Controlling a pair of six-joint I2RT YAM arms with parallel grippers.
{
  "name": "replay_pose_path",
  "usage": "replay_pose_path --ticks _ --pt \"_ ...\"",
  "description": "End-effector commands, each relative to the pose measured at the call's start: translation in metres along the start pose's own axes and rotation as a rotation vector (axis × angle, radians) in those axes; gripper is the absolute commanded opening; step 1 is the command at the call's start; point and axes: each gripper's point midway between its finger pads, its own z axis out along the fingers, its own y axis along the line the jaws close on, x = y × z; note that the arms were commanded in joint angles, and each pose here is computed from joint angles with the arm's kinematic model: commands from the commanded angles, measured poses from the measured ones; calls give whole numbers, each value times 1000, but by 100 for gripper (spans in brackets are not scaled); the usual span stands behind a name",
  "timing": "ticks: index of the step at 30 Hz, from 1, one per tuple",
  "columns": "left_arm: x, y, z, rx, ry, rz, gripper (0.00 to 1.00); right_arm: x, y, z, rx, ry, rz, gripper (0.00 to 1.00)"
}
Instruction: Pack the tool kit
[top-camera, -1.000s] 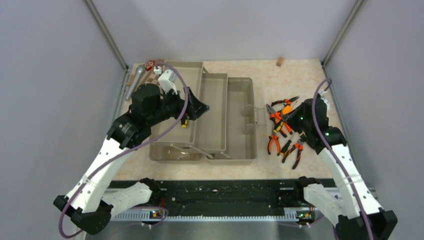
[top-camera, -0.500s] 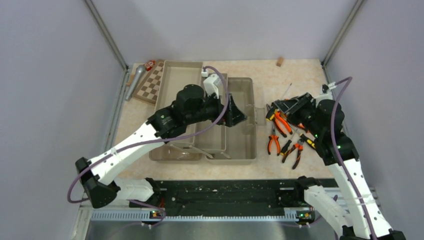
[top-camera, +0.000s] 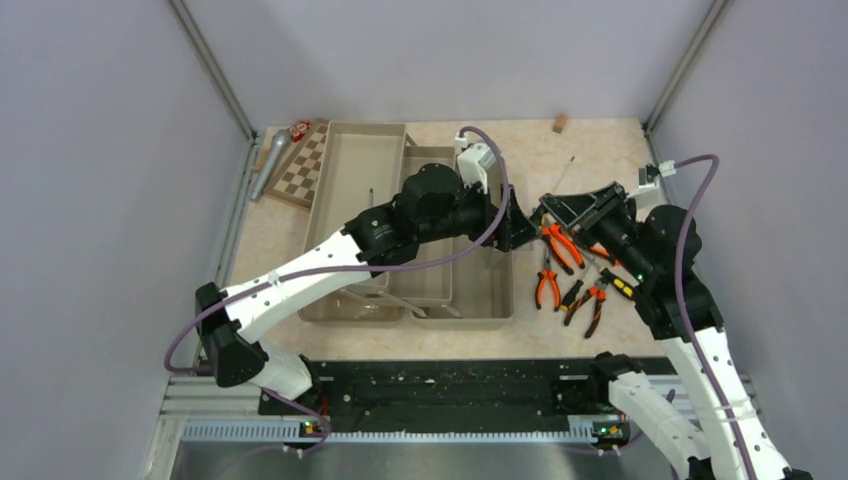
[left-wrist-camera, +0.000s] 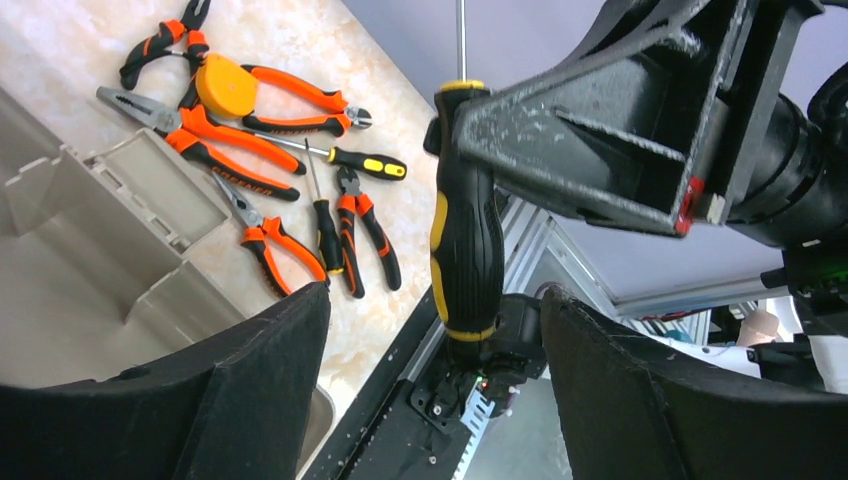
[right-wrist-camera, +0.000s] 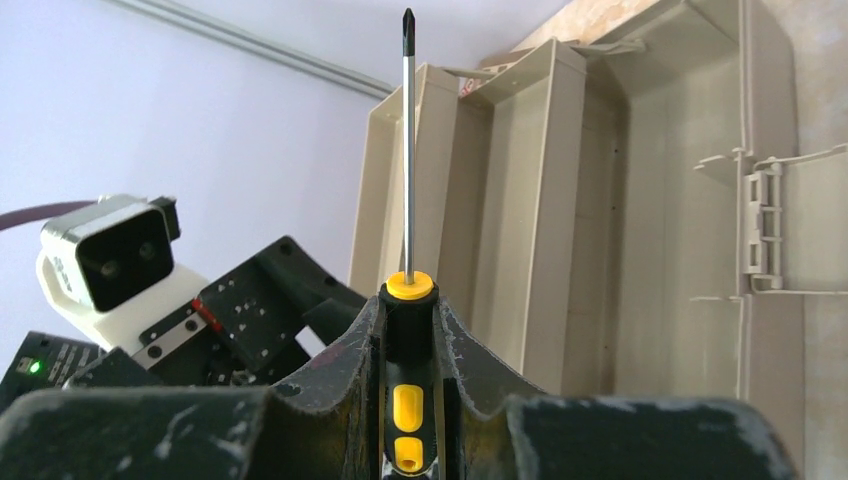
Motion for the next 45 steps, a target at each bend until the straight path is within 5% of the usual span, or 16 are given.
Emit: replay_pose_path --ticks 1,6,12,21,24,36,45 --pt "-28 -24 7 64 -80 4 80 -1 32 -10 -125 8 -4 0" --pt "-26 -27 17 73 -72 -8 61 4 32 -12 -137 24 -5 0" --pt "-28 -18 16 25 -81 4 0 2 23 -14 -90 15 -53 5" --pt "-45 47 -39 -334 -142 93 0 -24 -22 -20 203 -63 -262 64" --pt "-49 76 -71 -484 -147 124 0 -29 -44 -21 316 -65 -325 74" --pt "-59 178 -210 -913 -189 96 0 -13 -145 -29 709 56 -402 78" --pt "-38 228 -229 -1075 -69 71 0 5 -212 -32 881 143 -383 78"
